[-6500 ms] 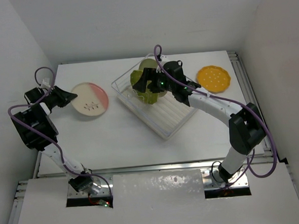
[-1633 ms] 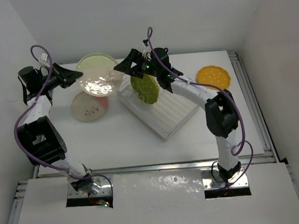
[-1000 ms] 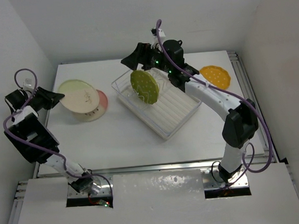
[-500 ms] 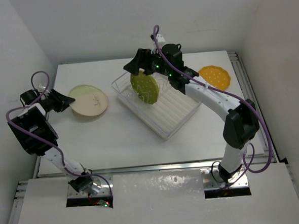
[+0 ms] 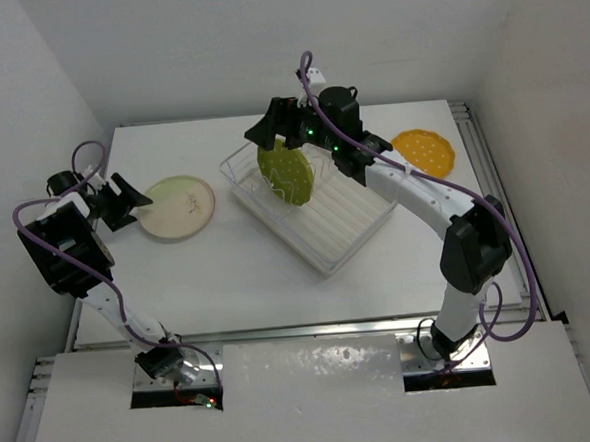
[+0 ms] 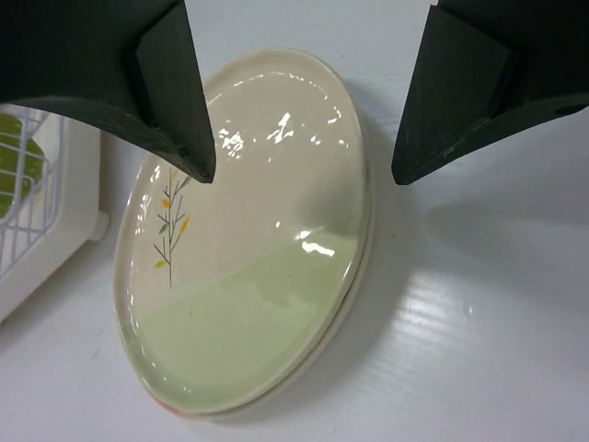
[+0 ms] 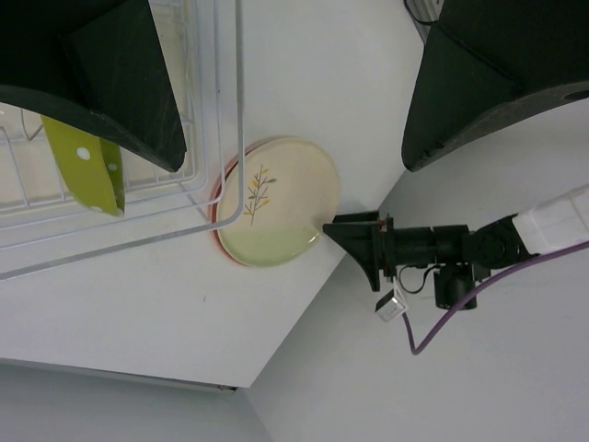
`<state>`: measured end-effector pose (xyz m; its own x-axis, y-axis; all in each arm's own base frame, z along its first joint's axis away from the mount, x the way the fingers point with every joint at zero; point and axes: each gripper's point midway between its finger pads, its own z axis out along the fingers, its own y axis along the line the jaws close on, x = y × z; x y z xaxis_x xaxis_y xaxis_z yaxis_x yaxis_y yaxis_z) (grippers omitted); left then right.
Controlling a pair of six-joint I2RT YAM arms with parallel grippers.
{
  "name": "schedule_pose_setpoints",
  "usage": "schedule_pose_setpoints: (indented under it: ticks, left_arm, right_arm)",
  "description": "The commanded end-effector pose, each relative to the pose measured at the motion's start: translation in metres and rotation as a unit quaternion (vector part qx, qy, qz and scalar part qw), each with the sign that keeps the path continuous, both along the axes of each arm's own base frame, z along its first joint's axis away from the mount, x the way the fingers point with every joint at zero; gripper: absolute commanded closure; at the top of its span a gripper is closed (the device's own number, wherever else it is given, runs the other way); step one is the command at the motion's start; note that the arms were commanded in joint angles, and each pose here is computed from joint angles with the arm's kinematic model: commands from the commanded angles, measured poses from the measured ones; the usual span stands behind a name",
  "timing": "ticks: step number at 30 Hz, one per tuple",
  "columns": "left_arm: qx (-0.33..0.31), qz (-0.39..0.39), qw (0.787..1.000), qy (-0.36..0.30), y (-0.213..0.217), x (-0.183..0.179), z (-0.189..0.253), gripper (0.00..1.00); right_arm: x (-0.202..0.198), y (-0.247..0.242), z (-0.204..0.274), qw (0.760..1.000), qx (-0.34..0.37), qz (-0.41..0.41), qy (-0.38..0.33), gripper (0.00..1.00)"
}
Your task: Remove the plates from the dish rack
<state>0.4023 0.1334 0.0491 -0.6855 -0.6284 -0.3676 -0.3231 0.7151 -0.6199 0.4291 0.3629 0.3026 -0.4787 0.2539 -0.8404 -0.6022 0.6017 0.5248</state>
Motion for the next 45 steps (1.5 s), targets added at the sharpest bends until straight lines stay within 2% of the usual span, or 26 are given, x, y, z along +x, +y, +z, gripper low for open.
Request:
schedule_pose_setpoints:
  ticks: [1, 5, 8, 10, 11, 12, 13, 14, 16, 23, 29, 33, 34, 38, 40, 43, 45]
  left_arm:
    - [0.086, -0.04, 0.995, -0.021, 0.001, 0.013, 0.025, 0.24]
    - [0.144, -0.068, 0.987, -0.027, 0.0, 0.016, 0.031, 0.18]
    - [0.169, -0.071, 0.983, -0.019, 0.003, 0.014, 0.029, 0.19]
    - [0.185, -0.072, 0.98, -0.004, 0.008, 0.01, 0.02, 0.26]
    - [0.193, -0.073, 0.978, -0.001, 0.009, 0.009, 0.018, 0.3]
    - [0.207, -0.068, 0.976, 0.007, 0.014, 0.008, 0.014, 0.42]
    - [0.212, -0.072, 0.974, 0.01, 0.015, 0.006, 0.011, 0.49]
    - [0.217, -0.069, 0.974, 0.011, 0.017, 0.006, 0.009, 0.59]
    - [0.212, -0.071, 0.975, 0.01, 0.015, 0.006, 0.007, 0.71]
    - [0.195, -0.094, 0.976, 0.013, 0.0, 0.008, -0.001, 0.79]
    - [0.182, -0.103, 0.978, 0.021, -0.004, 0.006, -0.011, 0.89]
    - [0.175, -0.107, 0.978, 0.018, -0.007, 0.006, -0.011, 0.86]
    - [0.178, -0.106, 0.978, 0.019, -0.005, 0.006, -0.011, 0.84]
    - [0.189, -0.099, 0.977, 0.015, 0.0, 0.011, 0.001, 0.66]
    - [0.194, -0.093, 0.976, 0.013, 0.003, 0.013, 0.007, 0.61]
    - [0.198, -0.089, 0.976, 0.008, 0.006, 0.019, 0.019, 0.51]
    - [0.199, -0.086, 0.976, 0.004, 0.008, 0.021, 0.025, 0.48]
  right_arm:
    - [-0.004, -0.007, 0.044, 0.999, 0.017, -0.003, -0.051, 0.01]
    - [-0.002, -0.01, 0.042, 0.999, 0.0, -0.012, -0.05, 0.01]
    - [0.01, -0.03, 0.022, 0.995, -0.066, -0.064, -0.028, 0.01]
    - [0.013, -0.046, 0.005, 0.988, -0.127, -0.089, -0.02, 0.04]
    - [0.019, -0.058, -0.001, 0.981, -0.153, -0.117, -0.019, 0.11]
    - [0.02, -0.065, -0.007, 0.976, -0.179, -0.122, -0.026, 0.14]
    - [0.019, -0.07, -0.014, 0.972, -0.199, -0.123, -0.021, 0.14]
    - [0.018, -0.071, -0.018, 0.969, -0.212, -0.12, -0.025, 0.14]
    - [0.016, -0.07, -0.025, 0.97, -0.216, -0.11, -0.019, 0.09]
    - [0.013, -0.059, -0.04, 0.976, -0.198, -0.09, -0.003, 0.06]
    - [0.019, -0.067, -0.059, 0.964, -0.246, -0.095, 0.006, 0.1]
    - [0.025, -0.07, -0.076, 0.956, -0.278, -0.095, 0.01, 0.13]
    - [0.026, -0.07, -0.08, 0.954, -0.285, -0.092, 0.01, 0.17]
    - [0.036, -0.06, -0.092, 0.953, -0.293, -0.075, 0.008, 0.28]
    - [0.04, -0.054, -0.102, 0.952, -0.299, -0.062, 0.007, 0.3]
    - [0.045, -0.045, -0.104, 0.954, -0.297, -0.048, 0.002, 0.39]
    - [0.048, -0.042, -0.111, 0.953, -0.299, -0.045, 0.004, 0.44]
